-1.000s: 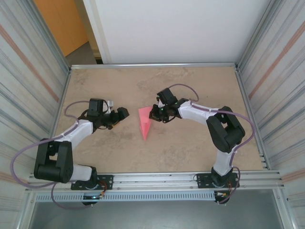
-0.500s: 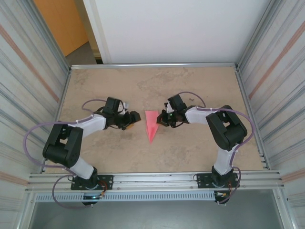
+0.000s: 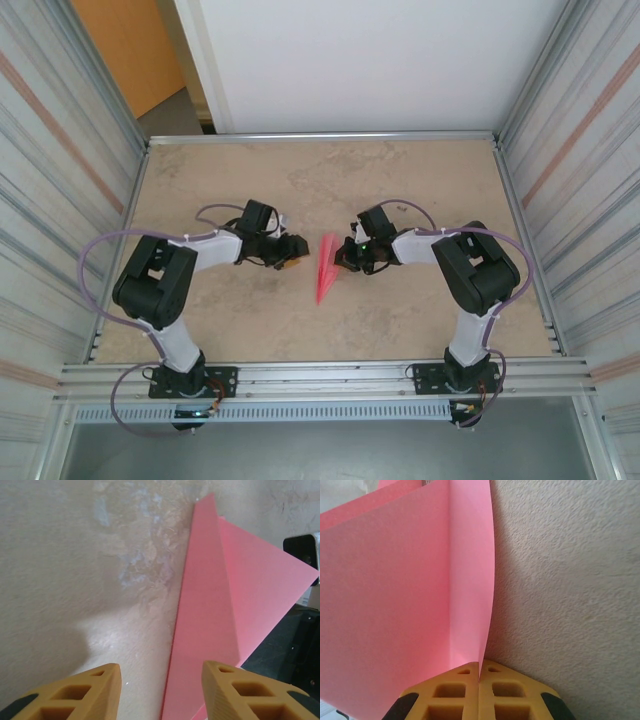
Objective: Fold a paper plane with a square sheet of paper (pick it up from the middle)
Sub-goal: Turn over a paper plane at the center of the table.
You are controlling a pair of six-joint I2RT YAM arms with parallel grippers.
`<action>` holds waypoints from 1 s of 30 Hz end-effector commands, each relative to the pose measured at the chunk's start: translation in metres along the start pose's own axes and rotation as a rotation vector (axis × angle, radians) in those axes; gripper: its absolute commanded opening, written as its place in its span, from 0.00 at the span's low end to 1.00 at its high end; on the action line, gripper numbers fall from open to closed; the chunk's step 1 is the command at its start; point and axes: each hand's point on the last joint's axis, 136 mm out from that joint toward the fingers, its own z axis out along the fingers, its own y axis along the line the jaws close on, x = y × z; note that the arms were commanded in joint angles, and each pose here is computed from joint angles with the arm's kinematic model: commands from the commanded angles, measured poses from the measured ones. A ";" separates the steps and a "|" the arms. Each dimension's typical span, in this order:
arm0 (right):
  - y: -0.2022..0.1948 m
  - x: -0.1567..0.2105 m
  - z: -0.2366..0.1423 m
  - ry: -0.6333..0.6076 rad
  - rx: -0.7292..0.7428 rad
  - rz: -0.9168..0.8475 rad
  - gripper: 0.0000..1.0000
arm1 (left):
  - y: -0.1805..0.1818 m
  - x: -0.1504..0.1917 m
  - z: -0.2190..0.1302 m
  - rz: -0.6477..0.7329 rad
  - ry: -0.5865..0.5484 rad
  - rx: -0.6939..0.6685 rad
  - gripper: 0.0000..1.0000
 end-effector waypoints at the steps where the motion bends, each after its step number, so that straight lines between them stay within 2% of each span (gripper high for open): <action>1: 0.006 -0.005 -0.007 -0.023 -0.015 -0.029 0.06 | -0.023 -0.005 0.001 0.050 0.007 0.069 0.49; 10: 0.005 -0.005 -0.007 -0.022 -0.009 -0.028 0.06 | -0.037 -0.004 0.003 0.098 0.001 0.081 0.51; 14: 0.005 -0.005 -0.007 -0.021 -0.008 -0.027 0.06 | -0.033 0.002 0.011 0.106 0.043 -0.001 0.39; 21: 0.006 -0.006 -0.008 -0.024 -0.010 -0.026 0.06 | -0.019 0.005 0.019 0.104 0.078 -0.131 0.29; 30: 0.012 -0.012 -0.016 -0.042 -0.022 -0.030 0.06 | -0.015 0.000 0.020 0.123 0.082 -0.189 0.14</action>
